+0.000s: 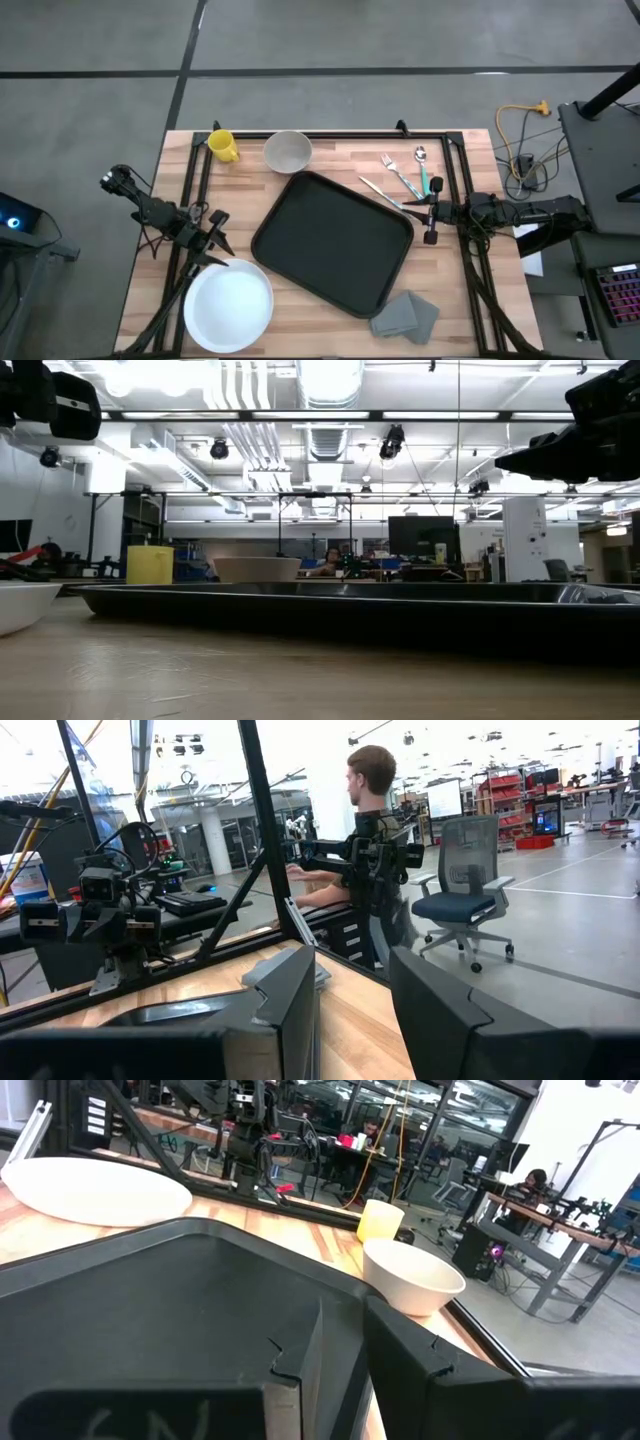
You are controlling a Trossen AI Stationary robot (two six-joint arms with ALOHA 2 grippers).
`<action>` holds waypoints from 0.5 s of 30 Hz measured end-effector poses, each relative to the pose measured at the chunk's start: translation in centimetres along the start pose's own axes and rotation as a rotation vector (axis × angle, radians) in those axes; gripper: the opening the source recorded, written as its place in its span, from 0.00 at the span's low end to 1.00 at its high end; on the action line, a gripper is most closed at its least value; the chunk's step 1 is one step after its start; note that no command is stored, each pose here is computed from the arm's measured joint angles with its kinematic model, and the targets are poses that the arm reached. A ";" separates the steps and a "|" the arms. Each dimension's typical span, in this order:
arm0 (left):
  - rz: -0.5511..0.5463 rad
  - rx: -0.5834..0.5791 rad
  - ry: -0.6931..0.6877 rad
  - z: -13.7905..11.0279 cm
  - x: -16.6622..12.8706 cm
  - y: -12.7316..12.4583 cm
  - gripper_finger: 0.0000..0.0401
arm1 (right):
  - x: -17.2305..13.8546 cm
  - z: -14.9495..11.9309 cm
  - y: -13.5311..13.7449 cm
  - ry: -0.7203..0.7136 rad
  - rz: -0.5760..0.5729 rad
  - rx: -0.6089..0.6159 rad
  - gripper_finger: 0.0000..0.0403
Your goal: Set up tray
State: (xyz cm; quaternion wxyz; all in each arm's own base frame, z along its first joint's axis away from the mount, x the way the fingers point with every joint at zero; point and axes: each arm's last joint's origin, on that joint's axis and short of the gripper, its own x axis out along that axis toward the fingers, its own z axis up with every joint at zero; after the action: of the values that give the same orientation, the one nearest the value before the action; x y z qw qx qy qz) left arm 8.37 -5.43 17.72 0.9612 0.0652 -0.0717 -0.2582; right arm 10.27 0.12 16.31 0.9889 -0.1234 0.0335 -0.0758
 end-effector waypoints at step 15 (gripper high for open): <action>0.000 0.000 0.000 0.0 0.0 0.0 0.29 | 0.0 0.0 0.0 0.000 0.001 0.001 0.17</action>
State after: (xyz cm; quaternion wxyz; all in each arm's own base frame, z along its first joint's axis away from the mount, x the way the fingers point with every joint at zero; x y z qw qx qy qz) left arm 8.37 -5.43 17.73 0.9612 0.0653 -0.0718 -0.2581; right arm 10.27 0.13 16.31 0.9890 -0.1228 0.0334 -0.0756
